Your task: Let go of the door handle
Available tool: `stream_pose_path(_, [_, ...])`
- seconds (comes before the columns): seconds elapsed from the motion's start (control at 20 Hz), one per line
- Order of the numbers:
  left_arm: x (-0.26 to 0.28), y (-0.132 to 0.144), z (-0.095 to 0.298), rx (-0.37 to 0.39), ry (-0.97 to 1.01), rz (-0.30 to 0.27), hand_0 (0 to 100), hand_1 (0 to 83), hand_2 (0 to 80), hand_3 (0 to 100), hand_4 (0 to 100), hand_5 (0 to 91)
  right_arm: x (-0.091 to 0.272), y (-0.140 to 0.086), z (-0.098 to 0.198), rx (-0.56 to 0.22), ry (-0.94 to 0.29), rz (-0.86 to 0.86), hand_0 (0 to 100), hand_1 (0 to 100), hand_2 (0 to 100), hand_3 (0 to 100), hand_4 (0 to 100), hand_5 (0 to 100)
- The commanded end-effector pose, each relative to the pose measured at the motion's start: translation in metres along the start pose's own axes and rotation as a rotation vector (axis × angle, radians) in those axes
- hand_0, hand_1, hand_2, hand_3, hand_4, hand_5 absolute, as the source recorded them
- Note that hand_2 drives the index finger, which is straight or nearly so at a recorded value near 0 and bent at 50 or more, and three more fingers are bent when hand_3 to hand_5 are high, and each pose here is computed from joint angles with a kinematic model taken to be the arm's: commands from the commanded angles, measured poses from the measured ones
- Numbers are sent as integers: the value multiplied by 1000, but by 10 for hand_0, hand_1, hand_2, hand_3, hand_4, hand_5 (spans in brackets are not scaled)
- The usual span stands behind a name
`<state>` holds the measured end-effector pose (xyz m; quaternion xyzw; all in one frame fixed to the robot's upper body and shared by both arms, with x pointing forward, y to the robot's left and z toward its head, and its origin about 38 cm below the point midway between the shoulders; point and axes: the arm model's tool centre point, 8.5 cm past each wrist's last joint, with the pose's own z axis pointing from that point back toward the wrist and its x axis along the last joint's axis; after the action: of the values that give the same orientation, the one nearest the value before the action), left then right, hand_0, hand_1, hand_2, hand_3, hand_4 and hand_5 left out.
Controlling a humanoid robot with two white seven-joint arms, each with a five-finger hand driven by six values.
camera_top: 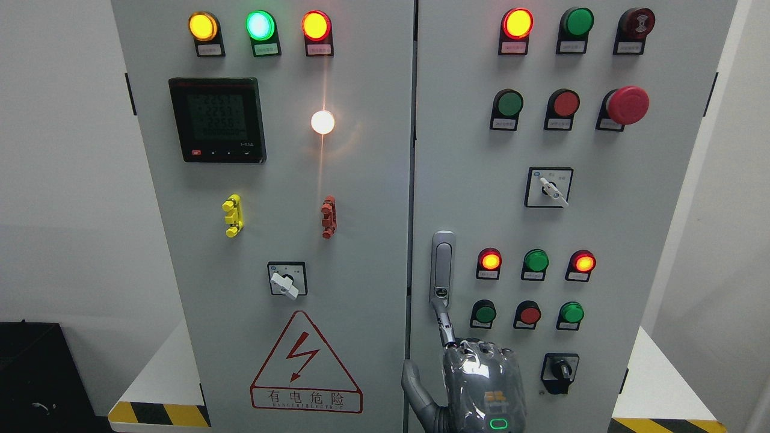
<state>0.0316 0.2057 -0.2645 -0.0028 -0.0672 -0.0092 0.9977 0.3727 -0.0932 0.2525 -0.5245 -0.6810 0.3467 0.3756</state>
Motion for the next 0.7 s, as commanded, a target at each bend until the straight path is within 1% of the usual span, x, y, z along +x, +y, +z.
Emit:
stream_pose_path(0.0, [-11, 0, 1, 0, 16, 1, 120, 556, 0, 0, 0, 0, 2, 6, -8, 8, -4, 16, 512, 175, 0, 913, 918, 960])
stream_pose_path(0.1, [-11, 0, 1, 0, 16, 2, 120, 556, 0, 0, 0, 0, -1, 1, -14, -6, 2, 19, 513, 174, 0, 913, 918, 960])
stream_pose_path(0.65, [-11, 0, 1, 0, 16, 1, 120, 556, 0, 0, 0, 0, -5, 8, -14, 12, 30, 27, 513, 172, 0, 919, 920, 961])
